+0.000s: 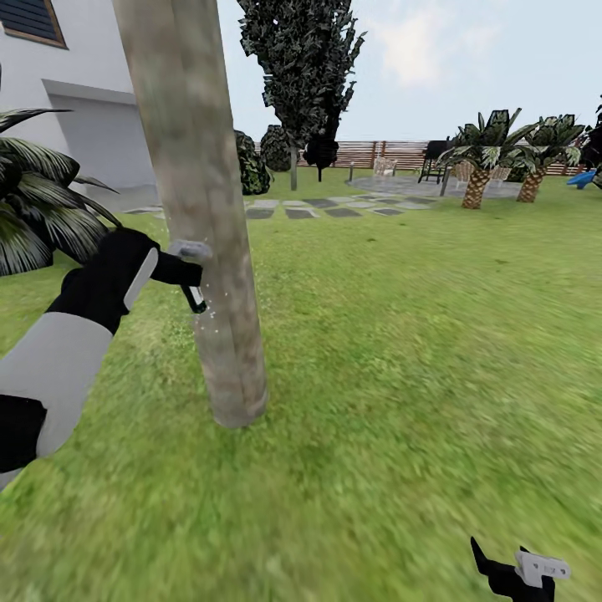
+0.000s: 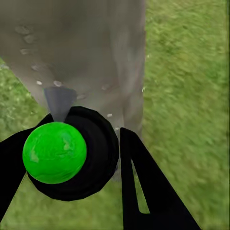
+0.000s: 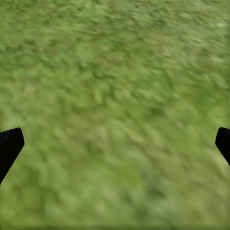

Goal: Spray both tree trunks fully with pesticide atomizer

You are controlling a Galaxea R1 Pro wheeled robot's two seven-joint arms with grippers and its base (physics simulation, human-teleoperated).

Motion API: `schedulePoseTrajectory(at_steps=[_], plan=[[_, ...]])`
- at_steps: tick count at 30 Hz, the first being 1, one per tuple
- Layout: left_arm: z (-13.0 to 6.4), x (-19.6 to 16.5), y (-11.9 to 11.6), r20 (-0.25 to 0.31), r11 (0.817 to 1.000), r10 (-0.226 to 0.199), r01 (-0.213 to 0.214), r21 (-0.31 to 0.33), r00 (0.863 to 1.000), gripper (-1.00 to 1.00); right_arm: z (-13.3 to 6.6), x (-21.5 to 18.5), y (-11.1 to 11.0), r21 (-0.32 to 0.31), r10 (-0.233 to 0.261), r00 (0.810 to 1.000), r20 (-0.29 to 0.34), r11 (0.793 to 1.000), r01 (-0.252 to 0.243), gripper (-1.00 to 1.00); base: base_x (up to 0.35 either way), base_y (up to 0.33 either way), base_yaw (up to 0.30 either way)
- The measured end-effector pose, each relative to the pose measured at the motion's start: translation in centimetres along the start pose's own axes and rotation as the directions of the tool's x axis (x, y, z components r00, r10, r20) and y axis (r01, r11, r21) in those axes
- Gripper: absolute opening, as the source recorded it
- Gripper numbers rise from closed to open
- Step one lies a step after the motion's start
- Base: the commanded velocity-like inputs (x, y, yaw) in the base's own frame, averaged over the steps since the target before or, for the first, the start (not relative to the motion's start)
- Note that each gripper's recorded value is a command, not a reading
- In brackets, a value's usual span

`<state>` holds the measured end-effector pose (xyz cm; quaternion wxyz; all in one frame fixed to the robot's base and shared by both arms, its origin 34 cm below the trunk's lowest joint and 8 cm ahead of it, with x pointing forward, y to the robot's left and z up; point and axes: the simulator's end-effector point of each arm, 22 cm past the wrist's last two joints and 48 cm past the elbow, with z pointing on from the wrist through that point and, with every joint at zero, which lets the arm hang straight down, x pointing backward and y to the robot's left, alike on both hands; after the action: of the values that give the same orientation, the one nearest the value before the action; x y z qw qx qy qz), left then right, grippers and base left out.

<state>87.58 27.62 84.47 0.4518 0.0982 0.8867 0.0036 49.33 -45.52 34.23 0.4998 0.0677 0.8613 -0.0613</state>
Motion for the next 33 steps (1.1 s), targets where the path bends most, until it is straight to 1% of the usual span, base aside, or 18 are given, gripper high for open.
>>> schedulePoseTrajectory(at_steps=[1, 3, 7, 10, 12, 15, 16, 18, 21, 24, 25, 27, 28, 29, 30, 31, 32, 33], plan=[[0.0, 0.1, 0.4, -0.002, 1.0, 0.0, 0.0, -0.007, 1.0, -1.0, 0.0, 0.0, 0.0, 0.0, 0.0, 1.0, 0.0, 1.0, 0.0, 1.0, 0.0, 0.0, 0.0], [-0.1, 0.8, 2.4, -0.014, 0.999, -0.007, 0.007, -0.04, 1.0, -1.0, 0.0, 0.0, 0.0, 0.0, 0.0, 1.0, 0.0, 1.0, 0.0, 1.0, 0.0, 0.0, 0.0], [-0.6, 3.4, 8.2, -0.05, 0.992, -0.029, 0.023, -0.126, 0.998, -1.0, 0.0, 0.0, 0.0, 0.0, -0.001, 1.0, 0.0, 1.0, 0.001, 1.0, 0.0, 0.0, 0.0], [0.2, 5.4, 8.1, -0.079, 0.993, -0.031, 0.022, -0.12, 0.996, -1.0, 0.0, 0.0, 0.0, 0.0, -0.001, 1.0, -0.001, 1.0, 0.001, 1.0, 0.0, 0.0, 0.0], [2.1, 9.7, 6.4, -0.14, 0.995, -0.03, 0.016, -0.095, 0.99, -1.0, 0.0, 0.1, 0.1, -0.001, 0.0, 1.0, -0.001, 1.0, 0.0, 1.0, 0.0, 0.0, 0.0], [3.7, 14.2, 5.0, -0.201, 0.997, -0.024, 0.009, -0.079, 0.979, -1.0, 0.0, 0.1, 0.1, -0.001, 0.0, 1.0, -0.001, 1.0, 0.0, 1.0, 0.0, 0.0, 0.0], [4.4, 17.0, 4.5, -0.237, 0.997, -0.024, 0.006, -0.074, 0.971, -1.0, 0.0, 0.0, 0.1, -0.001, 0.001, 1.0, -0.001, 1.0, -0.001, 1.0, 0.0, 0.0, 0.0], [5.0, 20.1, 4.1, -0.277, 0.997, -0.026, 0.006, -0.071, 0.96, -1.0, 0.0, 0.0, 0.1, -0.001, 0.0, 1.0, -0.001, 1.0, 0.0, 1.0, 0.0, 0.0, 0.0], [5.7, 23.9, 3.3, -0.316, 0.998, -0.026, 0.007, -0.059, 0.949, -1.0, 0.0, 0.1, 0.1, -0.001, 0.0, 1.0, -0.001, 1.0, 0.0, 1.0, 0.0, -0.099, 0.0], [6.5, 25.7, 2.3, -0.308, 0.999, -0.014, -0.002, -0.05, 0.951, -1.0, 0.0, 0.1, 0.1, -0.001, 0.0, 1.0, -0.001, 1.0, 0.0, 1.0, 0.0, -0.24, 0.0], [6.7, 26.2, 1.8, -0.311, 0.998, -0.01, -0.008, -0.057, 0.95, -1.0, 0.0, 0.1, 0.2, -0.002, 0.001, 1.0, -0.002, 1.0, -0.001, 1.0, 0.0, -0.264, 0.0], [7.3, 28.2, 1.4, -0.327, 0.987, -0.003, -0.05, -0.154, 0.945, -1.0, 0.0, 0.1, 0.2, -0.003, 0.001, 1.0, -0.003, 1.0, -0.001, 1.0, 0.0, -0.269, 0.0], [7.4, 28.7, 1.1, -0.33, 0.985, -0.009, -0.049, -0.167, 0.944, -1.0, 0.0, 0.1, 0.2, -0.003, 0.001, 1.0, -0.002, 1.0, -0.001, 1.0, 0.0, -0.271, 0.0], [7.6, 29.2, 0.4, -0.328, 0.985, -0.031, -0.027, -0.17, 0.944, -1.0, 0.0, 0.1, 0.2, -0.003, 0.001, 1.0, -0.003, 1.0, -0.001, 1.0, 0.0, -0.271, 0.0], [7.7, 29.6, 0.1, -0.316, 0.985, -0.073, 0.019, -0.169, 0.946, -1.0, 0.0, 0.1, 0.2, -0.003, 0.001, 1.0, -0.003, 1.0, -0.001, 1.0, 0.0, -0.271, 0.0], [7.9, 30.3, 0.5, -0.279, 0.978, -0.157, 0.111, -0.174, 0.947, -1.0, 0.0, 0.1, 0.3, -0.003, 0.001, 1.0, -0.003, 1.0, -0.001, 1.0, 0.038, -0.272, 0.0], [8.0, 31.2, 1.1, -0.254, 0.969, -0.21, 0.165, -0.186, 0.944, -1.0, 0.0, 0.1, 0.3, -0.003, 0.001, 1.0, -0.002, 1.0, -0.001, 1.0, 0.053, -0.272, 0.0], [8.0, 31.8, 1.4, -0.249, 0.964, -0.229, 0.184, -0.192, 0.941, -1.0, 0.0, 0.1, 0.3, -0.003, 0.001, 1.0, -0.002, 1.0, -0.001, 1.0, 0.066, -0.272, 0.0]])
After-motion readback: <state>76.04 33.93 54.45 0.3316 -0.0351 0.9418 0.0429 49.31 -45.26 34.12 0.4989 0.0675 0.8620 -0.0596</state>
